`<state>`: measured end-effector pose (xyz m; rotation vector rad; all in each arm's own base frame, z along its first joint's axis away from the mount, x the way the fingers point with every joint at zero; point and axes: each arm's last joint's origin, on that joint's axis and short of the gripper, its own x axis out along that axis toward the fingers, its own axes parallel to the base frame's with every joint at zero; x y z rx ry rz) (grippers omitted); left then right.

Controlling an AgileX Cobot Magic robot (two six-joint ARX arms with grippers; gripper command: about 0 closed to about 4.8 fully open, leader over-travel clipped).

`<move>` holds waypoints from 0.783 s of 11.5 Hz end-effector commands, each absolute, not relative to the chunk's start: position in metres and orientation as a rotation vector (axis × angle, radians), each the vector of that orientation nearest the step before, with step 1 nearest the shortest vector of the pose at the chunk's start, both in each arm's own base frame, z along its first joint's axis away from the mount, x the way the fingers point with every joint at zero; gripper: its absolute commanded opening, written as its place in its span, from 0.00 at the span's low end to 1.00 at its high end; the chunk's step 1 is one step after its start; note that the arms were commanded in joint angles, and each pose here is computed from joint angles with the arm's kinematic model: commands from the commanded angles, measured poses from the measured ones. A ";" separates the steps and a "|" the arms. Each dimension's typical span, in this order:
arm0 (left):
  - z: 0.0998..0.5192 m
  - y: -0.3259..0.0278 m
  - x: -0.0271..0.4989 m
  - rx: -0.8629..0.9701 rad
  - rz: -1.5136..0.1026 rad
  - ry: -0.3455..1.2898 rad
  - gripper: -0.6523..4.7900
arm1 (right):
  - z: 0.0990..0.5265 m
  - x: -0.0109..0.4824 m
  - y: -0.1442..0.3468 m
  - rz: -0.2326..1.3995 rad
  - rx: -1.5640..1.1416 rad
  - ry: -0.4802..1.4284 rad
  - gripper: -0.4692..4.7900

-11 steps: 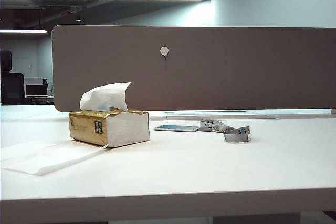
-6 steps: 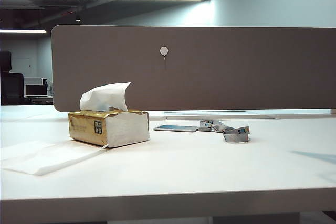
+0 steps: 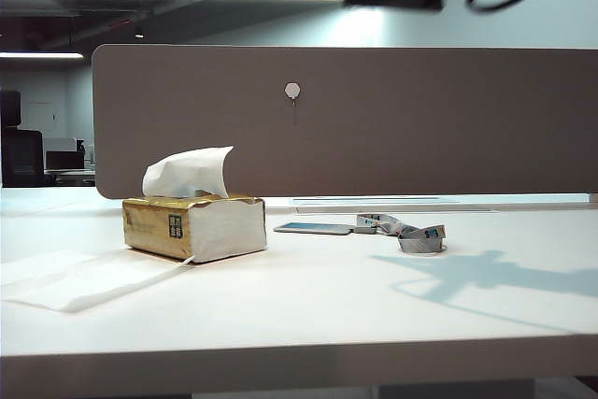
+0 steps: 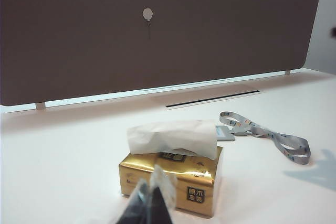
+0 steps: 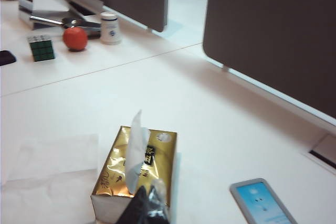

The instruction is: Pull out a tissue from the tissue box and use it to cover the ID card on the tabletop.

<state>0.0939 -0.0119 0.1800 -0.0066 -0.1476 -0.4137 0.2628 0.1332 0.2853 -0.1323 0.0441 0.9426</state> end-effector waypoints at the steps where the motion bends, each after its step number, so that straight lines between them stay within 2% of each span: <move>1: 0.182 -0.012 0.093 -0.007 -0.412 -0.161 0.11 | 0.245 0.299 0.171 0.977 -0.022 0.137 0.37; 2: 0.182 -0.012 0.093 -0.007 -0.413 -0.161 0.11 | 0.237 0.310 0.188 1.002 -0.025 0.159 0.38; 3: 0.182 -0.012 0.093 -0.007 -0.412 -0.161 0.11 | 0.231 0.323 0.203 1.025 -0.026 0.170 0.48; 8: 0.182 -0.012 0.093 -0.007 -0.413 -0.161 0.11 | 0.203 0.349 0.234 1.048 -0.032 0.240 0.50; 9: 0.182 -0.012 0.093 -0.007 -0.413 -0.161 0.11 | 0.198 0.351 0.235 1.044 -0.033 0.252 0.53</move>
